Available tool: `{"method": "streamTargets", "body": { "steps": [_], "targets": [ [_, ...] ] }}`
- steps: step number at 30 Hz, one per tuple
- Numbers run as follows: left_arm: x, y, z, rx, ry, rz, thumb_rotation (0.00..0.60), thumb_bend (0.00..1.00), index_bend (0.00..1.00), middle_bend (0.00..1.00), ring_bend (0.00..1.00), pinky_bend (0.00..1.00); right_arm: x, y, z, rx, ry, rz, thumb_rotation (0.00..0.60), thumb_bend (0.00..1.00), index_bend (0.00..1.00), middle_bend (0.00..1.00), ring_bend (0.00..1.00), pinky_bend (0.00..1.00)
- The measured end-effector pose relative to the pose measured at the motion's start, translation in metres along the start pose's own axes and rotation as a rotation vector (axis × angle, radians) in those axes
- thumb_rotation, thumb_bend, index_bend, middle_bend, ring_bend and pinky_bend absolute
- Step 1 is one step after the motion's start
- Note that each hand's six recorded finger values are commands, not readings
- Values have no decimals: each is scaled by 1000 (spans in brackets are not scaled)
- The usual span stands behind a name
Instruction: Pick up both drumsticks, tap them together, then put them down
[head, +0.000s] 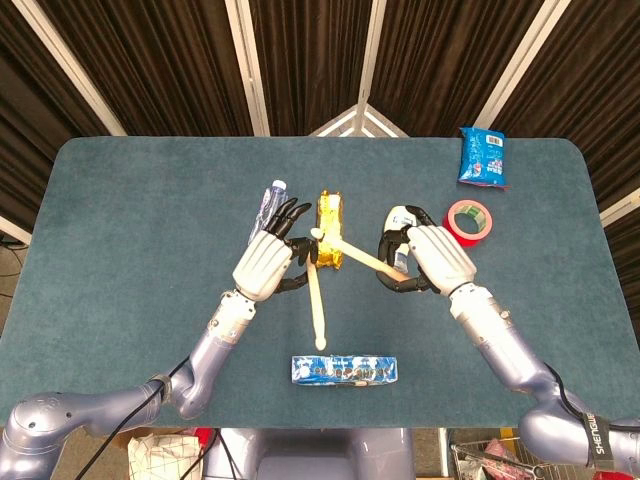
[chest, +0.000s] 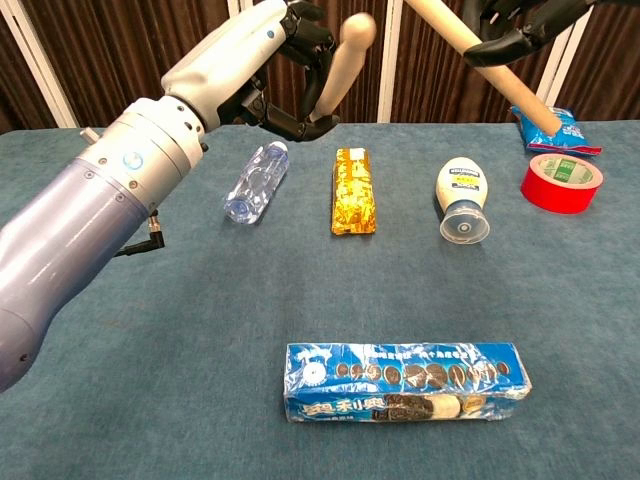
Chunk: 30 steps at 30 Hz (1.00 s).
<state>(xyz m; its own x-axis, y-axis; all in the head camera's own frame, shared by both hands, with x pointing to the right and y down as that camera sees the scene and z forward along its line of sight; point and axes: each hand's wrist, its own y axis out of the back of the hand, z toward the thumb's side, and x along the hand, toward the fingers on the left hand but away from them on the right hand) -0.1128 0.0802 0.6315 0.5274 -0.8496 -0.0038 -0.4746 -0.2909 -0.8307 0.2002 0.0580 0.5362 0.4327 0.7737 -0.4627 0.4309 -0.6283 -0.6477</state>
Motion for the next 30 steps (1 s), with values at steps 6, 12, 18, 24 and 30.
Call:
{"method": "streamTargets", "body": {
  "steps": [6,12,18,24,30],
  "targets": [
    [-3,6,-3,-3,-6,8,600,446,688,680,94,0,-2,2,-7,19,-17,-9,600,456,774,618,422,0],
    [-11,29,-29,94,7,8,600,442,689,682,94,0,-2,3,-37,51,-88,-11,600,456,774,617,422,0],
    [-30,61,-73,273,59,-57,600,442,690,682,95,0,8,-4,-77,77,-162,11,600,455,775,618,422,0],
    [-69,76,-117,427,164,-206,600,441,691,682,95,0,19,-7,-114,131,-214,12,600,457,775,619,422,0],
    [-122,67,-152,483,295,-373,600,437,691,682,95,0,35,-17,-149,236,-222,31,600,458,774,621,422,0]
  ]
}}
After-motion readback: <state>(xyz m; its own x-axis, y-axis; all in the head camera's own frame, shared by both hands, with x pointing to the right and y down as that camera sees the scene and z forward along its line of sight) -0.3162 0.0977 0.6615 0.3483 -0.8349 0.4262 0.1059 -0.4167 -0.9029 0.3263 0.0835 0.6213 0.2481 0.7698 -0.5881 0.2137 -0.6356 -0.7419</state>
